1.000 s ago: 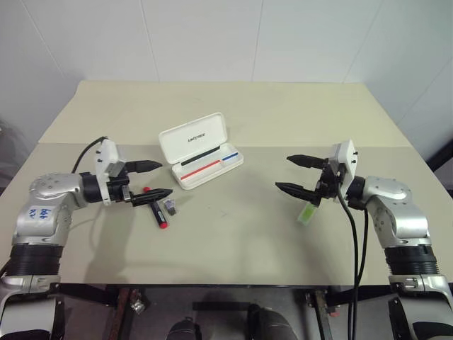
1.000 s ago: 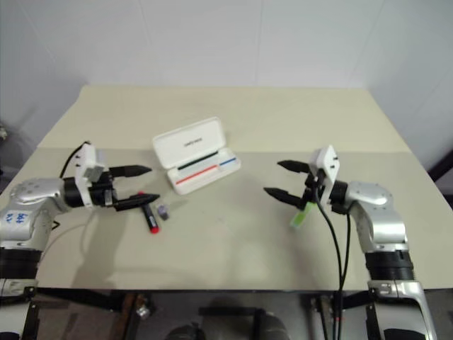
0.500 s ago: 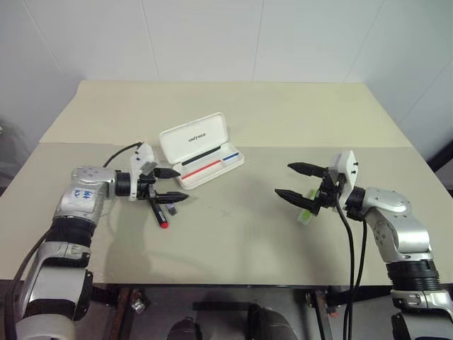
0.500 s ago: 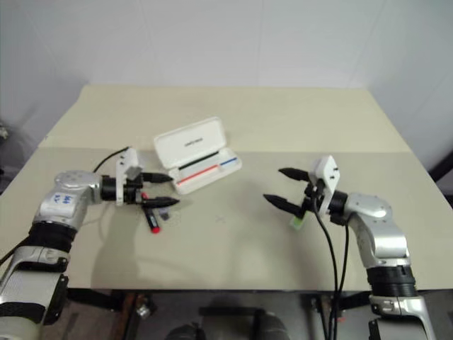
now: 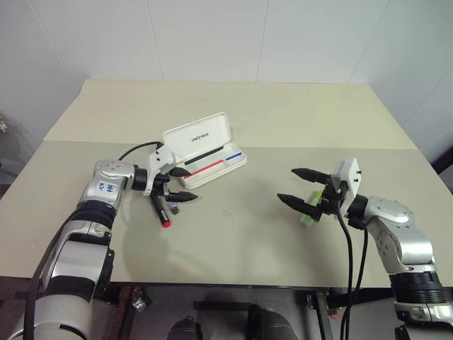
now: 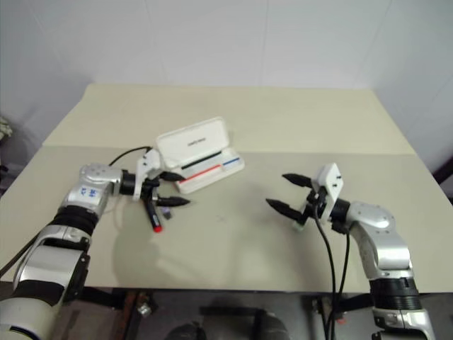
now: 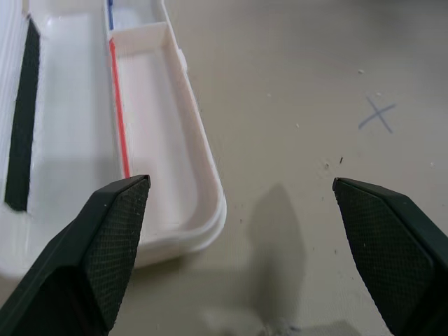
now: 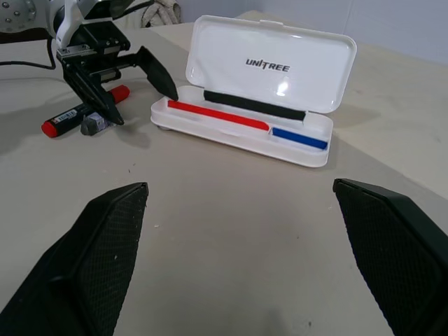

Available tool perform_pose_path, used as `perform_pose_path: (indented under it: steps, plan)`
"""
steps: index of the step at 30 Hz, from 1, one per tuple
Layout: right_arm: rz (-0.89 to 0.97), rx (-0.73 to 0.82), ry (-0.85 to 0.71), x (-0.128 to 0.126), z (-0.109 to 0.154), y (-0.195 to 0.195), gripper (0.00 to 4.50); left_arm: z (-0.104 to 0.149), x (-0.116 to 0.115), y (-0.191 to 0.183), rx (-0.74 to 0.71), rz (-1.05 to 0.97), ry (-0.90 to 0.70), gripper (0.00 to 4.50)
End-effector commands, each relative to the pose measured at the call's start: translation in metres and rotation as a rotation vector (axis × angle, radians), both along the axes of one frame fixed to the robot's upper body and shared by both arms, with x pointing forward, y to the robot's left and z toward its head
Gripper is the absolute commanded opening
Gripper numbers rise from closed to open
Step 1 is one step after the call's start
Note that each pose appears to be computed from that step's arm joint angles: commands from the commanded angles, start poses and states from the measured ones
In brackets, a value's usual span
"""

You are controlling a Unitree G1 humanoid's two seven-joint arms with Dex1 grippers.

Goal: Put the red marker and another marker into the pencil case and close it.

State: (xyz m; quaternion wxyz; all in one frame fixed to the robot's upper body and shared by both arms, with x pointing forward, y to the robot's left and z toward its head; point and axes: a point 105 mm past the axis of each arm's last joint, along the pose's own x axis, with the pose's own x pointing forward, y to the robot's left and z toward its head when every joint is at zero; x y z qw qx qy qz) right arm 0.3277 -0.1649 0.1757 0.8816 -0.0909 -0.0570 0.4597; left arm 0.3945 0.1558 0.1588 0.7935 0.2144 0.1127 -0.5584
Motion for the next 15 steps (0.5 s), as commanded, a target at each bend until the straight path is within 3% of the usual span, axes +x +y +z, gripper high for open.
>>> perform_pose_path:
  steps: [1,5,15]
  plan:
    - [0.000,0.020,-0.063,-0.003,0.014,-0.001,4.50,0.017,0.001,-0.007,0.000,-0.051,-0.057,4.45]
    - [-0.005,0.022,-0.063,-0.004,0.015,-0.002,4.50,0.022,-0.001,-0.015,0.003,-0.089,-0.068,4.45]
    - [-0.005,0.015,-0.067,-0.003,0.015,-0.001,4.50,0.003,0.005,-0.021,0.045,-0.073,-0.017,4.45]
